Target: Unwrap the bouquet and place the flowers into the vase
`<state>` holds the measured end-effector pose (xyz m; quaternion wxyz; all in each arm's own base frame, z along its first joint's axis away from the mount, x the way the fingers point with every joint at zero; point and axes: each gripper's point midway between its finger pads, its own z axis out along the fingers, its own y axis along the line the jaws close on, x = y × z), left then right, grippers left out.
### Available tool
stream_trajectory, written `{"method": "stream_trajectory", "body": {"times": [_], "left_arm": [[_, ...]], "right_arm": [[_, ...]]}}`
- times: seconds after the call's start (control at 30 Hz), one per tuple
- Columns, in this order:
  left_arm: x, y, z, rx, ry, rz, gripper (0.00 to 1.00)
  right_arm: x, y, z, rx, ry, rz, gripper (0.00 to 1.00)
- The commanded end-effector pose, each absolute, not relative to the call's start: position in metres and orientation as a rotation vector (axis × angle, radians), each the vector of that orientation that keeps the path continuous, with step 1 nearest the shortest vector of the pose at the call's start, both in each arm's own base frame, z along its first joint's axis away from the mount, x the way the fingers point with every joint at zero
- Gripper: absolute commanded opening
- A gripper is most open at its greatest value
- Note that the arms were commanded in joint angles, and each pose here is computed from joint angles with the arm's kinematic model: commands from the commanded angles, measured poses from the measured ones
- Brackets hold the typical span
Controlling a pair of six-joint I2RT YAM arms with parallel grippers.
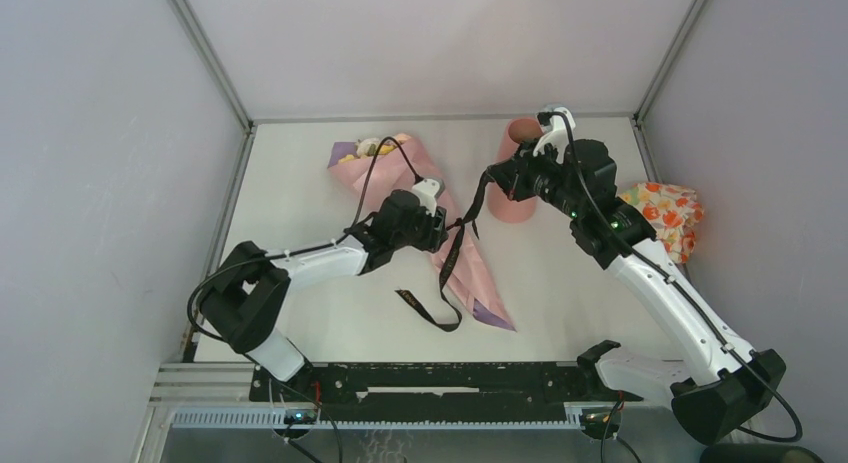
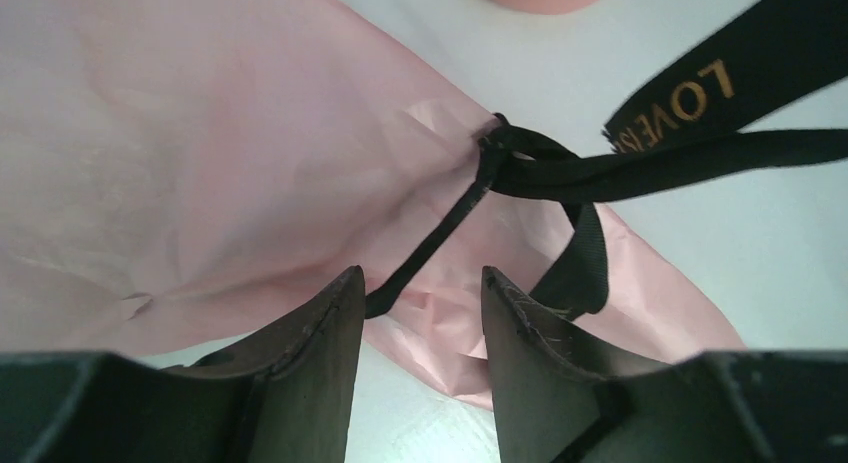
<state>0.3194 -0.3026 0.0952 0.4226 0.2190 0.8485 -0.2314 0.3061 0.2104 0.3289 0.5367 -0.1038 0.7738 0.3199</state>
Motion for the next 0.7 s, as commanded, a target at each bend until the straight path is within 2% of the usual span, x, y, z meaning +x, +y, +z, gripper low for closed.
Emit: {"method": "stream_trajectory", "body": {"times": [0.0,0.2,0.5,0.53,0.57,0.67], "left_arm": [[0.347,-0.302,0.119,0.546,2.038,-0.482,0.52],[0.35,-0.305,0.101,0.568,2.064,-0.462,0.51],[0.334,-0.331,0.1,0.572,2.071,-0.674,0.47],[0.335,-0.331,0.099,0.564,2.075,-0.669,0.45],[0.336,-0.329,0.097,0.556,2.082,-0.658,0.39],[0.341,-0.321,0.096,0.503,2.104,-0.604,0.15]], "right_arm": [[0.31,0.212,0.353,-0.242,1.773,0.788,0.11],[0.309,0.219,0.353,-0.252,1.774,0.828,0.11],[0.311,0.22,0.35,-0.248,1.784,0.828,0.11],[0.311,0.22,0.349,-0.249,1.786,0.832,0.11],[0.311,0.222,0.348,-0.251,1.792,0.836,0.11],[0.312,0.224,0.343,-0.256,1.809,0.841,0.11]]}}
